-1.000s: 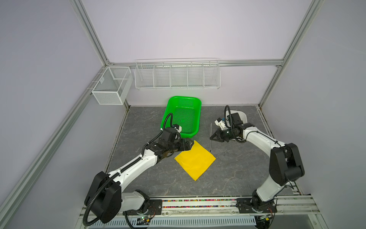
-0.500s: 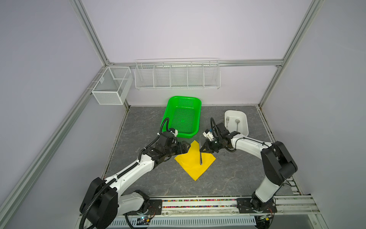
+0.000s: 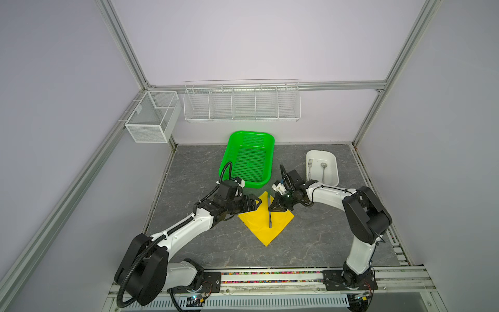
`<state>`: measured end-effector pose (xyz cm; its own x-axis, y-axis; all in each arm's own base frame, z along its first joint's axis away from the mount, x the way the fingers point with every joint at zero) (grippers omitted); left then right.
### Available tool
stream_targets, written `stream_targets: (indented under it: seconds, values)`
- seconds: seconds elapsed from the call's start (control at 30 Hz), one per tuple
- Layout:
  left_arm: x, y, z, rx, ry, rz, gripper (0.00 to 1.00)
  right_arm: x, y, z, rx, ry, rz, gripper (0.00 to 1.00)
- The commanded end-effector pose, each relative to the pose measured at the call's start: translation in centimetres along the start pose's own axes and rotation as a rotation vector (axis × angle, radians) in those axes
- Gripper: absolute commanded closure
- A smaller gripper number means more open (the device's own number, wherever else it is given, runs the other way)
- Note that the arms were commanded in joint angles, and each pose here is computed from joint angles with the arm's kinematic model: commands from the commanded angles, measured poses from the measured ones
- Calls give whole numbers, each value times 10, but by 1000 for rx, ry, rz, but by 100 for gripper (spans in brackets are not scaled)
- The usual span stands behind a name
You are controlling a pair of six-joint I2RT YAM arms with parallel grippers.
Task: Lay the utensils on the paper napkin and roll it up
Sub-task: 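Lower the knife onto the napkin and open the right gripper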
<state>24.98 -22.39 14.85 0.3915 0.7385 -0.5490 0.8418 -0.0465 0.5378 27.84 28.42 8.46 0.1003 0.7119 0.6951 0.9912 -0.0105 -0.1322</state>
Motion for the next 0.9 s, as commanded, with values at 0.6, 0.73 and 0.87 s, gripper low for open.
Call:
stream_targets:
  seconds: [0.6,0.73,0.87]
  values:
    - [14,-13,20,95,9,-50,21,-4,15,22,23,-50,-12,92]
    - [14,-14,21,102,9,-51,21,-5,18,25,25,-58,-13,92]
    - [15,-15,21,108,10,-49,21,-8,20,27,28,-74,-11,91]
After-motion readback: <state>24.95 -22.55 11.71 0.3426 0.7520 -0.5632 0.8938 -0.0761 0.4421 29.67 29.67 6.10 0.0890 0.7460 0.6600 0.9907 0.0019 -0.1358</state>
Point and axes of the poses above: each gripper's point midway between its finger pads, its own z axis out along the fingers, its own x axis along the line the jaws close on, y = z × x, the point moved 4 cm from there along -z, back along the fingers, and after that the axes turned 12 degrees about z, right-handed, at the moved point
